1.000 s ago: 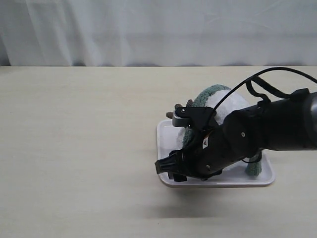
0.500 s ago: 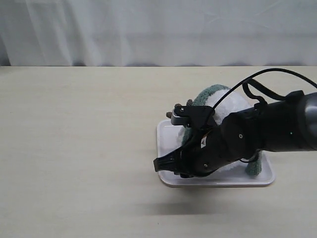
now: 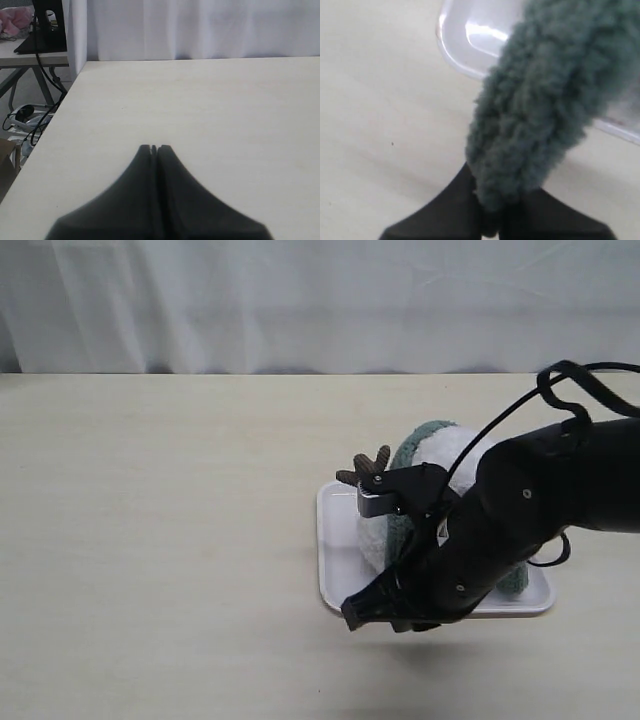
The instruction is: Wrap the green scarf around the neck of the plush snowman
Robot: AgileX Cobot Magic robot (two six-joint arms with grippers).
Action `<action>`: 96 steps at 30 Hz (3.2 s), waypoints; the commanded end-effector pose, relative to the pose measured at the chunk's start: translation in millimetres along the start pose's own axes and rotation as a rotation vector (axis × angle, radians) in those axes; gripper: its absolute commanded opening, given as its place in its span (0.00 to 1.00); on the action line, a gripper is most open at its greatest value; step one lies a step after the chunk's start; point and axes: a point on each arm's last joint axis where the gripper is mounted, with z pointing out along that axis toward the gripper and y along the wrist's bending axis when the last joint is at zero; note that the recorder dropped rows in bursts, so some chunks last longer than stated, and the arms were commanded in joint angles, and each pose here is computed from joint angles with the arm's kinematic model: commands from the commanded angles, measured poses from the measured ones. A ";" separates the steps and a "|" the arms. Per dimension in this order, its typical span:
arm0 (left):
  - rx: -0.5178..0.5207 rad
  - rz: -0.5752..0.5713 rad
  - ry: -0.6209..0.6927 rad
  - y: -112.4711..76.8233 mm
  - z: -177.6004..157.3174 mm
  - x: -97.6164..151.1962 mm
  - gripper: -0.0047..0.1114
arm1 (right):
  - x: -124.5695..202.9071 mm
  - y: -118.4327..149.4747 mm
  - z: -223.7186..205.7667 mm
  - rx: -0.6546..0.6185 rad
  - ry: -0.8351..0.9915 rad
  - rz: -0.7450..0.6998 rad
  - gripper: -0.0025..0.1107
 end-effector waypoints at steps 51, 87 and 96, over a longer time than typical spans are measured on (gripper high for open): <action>0.006 -0.007 -0.016 -0.4 0.2 -0.5 0.04 | -13.0 14.8 -123.5 -0.036 -0.220 -0.160 0.06; 0.006 -0.007 -0.012 -0.4 0.3 -0.2 0.04 | -92.1 -4.6 -33.3 0.317 -0.127 -0.022 0.06; 0.006 -0.007 -0.012 -0.4 0.3 -0.2 0.04 | -95.3 -2.1 -64.7 0.326 -0.144 -0.027 0.06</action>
